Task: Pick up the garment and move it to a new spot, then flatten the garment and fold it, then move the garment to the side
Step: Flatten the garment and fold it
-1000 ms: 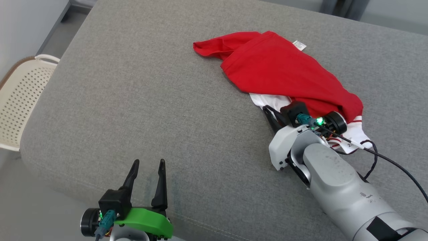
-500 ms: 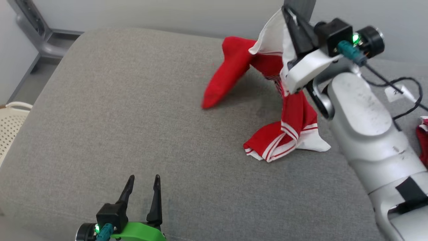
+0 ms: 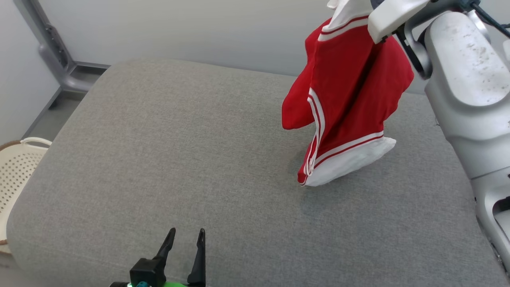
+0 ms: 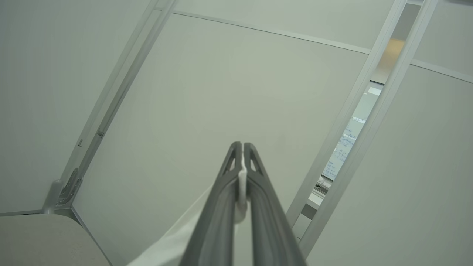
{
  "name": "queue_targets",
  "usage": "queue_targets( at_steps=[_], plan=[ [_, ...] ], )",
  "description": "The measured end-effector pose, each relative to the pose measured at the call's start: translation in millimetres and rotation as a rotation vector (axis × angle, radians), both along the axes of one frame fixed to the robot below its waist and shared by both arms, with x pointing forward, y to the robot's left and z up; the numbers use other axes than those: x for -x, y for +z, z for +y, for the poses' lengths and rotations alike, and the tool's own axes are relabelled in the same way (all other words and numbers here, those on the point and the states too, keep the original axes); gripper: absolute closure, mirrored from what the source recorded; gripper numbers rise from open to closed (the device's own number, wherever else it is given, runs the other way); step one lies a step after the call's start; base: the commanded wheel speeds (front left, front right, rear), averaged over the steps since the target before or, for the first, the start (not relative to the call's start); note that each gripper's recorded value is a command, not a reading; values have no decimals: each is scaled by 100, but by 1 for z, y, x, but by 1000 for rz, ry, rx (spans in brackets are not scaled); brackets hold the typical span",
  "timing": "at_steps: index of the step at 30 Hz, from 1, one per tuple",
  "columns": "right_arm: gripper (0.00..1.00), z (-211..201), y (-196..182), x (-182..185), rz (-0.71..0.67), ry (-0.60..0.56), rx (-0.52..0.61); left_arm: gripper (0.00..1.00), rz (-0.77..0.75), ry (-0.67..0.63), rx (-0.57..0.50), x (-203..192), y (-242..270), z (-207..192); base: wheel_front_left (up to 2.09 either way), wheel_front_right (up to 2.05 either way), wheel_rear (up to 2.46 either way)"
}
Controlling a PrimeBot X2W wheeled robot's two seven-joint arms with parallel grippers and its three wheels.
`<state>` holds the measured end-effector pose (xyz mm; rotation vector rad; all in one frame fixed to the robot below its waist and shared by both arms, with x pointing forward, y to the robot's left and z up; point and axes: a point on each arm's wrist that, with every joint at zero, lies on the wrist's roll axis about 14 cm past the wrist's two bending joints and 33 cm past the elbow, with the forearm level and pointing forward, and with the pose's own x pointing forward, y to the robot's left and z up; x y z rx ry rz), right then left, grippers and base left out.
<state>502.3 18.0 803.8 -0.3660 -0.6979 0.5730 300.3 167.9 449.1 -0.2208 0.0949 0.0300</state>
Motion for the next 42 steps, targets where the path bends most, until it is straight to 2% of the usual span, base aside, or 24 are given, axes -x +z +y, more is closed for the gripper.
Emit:
queue_targets(
  at_steps=[6, 10, 13, 18, 23, 30, 34, 35, 37, 42],
  plan=[
    [100, 19, 30, 7, -83, 59, -24, 0, 13, 34, 6, 8, -4, 7, 0, 0, 0],
    [100, 30, 25, 9, -71, 101, -35, 0, 25, 70, 6, 12, -7, 17, 0, 0, 0],
    [100, 20, 2, 2, -13, 87, -34, 0, 31, 68, 9, 11, -8, 16, 0, 0, 0],
    [100, -32, -77, -14, 159, -12, 3, 0, 22, 29, 19, -1, -5, 5, 0, 0, 0],
    [100, -95, -147, -14, 311, -127, 19, 0, 5, -39, 15, -21, 1, -12, 0, 0, 0],
    [100, -168, -251, 10, 561, -286, -9, 0, -17, -146, 12, -52, 7, -41, 0, 0, 0],
    [100, -201, -313, 37, 721, -386, -48, 0, -17, -211, 17, -63, 7, -60, 0, 0, 0],
    [74, -211, -329, 45, 766, -423, -63, 0, -17, -226, 17, -65, 6, -65, 0, 0, 0],
    [0, -222, -345, 56, 808, -463, -97, 0, -16, -253, 17, -68, 5, -72, 0, 0, 0],
    [0, -228, -355, 72, 821, -514, -173, 0, -28, -342, 8, -78, 7, -97, 0, 0, 0]
  ],
)
